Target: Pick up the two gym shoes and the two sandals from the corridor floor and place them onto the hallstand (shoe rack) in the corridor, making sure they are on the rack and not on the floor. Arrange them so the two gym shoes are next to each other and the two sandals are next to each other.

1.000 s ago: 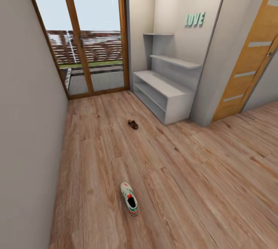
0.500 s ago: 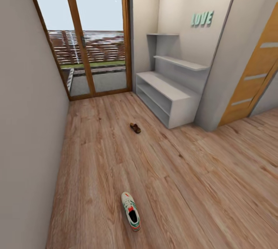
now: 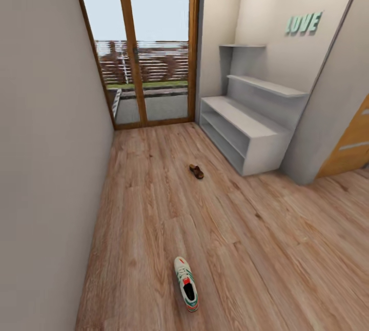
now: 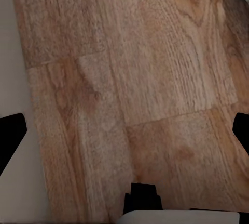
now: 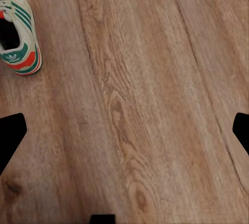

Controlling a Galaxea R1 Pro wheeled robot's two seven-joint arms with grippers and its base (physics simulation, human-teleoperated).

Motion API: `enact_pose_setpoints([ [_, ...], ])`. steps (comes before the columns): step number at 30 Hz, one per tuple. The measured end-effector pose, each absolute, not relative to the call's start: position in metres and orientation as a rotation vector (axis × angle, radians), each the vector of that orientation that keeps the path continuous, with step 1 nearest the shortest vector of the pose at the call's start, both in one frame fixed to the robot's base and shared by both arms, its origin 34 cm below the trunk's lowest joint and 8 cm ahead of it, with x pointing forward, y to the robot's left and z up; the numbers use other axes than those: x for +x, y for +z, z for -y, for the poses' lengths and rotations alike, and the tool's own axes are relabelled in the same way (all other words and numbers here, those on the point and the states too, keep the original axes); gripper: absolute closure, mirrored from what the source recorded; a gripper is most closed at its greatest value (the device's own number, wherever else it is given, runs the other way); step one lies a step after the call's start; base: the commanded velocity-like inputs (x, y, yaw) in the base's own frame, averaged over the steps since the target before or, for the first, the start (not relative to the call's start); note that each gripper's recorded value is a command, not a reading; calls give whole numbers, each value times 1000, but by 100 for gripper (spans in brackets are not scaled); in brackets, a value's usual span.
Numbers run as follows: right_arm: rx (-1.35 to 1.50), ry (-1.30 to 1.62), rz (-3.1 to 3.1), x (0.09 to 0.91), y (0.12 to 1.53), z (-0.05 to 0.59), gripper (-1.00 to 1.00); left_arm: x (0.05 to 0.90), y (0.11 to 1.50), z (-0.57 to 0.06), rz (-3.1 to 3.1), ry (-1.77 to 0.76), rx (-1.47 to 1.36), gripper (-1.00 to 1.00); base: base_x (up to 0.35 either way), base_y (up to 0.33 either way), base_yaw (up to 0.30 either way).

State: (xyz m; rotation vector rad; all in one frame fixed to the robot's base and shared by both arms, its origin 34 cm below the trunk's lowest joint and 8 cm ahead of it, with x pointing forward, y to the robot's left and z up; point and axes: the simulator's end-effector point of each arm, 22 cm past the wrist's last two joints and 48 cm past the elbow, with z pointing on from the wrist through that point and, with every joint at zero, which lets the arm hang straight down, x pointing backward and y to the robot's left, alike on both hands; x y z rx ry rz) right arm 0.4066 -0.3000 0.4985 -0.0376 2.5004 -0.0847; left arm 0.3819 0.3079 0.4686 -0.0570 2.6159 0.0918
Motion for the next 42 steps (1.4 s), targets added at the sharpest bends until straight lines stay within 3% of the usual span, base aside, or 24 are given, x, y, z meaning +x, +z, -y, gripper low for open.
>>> enact_pose_setpoints([
  [22,-34,-86,-2504,405,498,301,-100,381,468,-307,-2619,90,-56,-100,0,0,263],
  [42,-33,-86,-2505,405,498,301,-100,380,467,-305,-2620,87,-51,-100,60,-54,22],
])
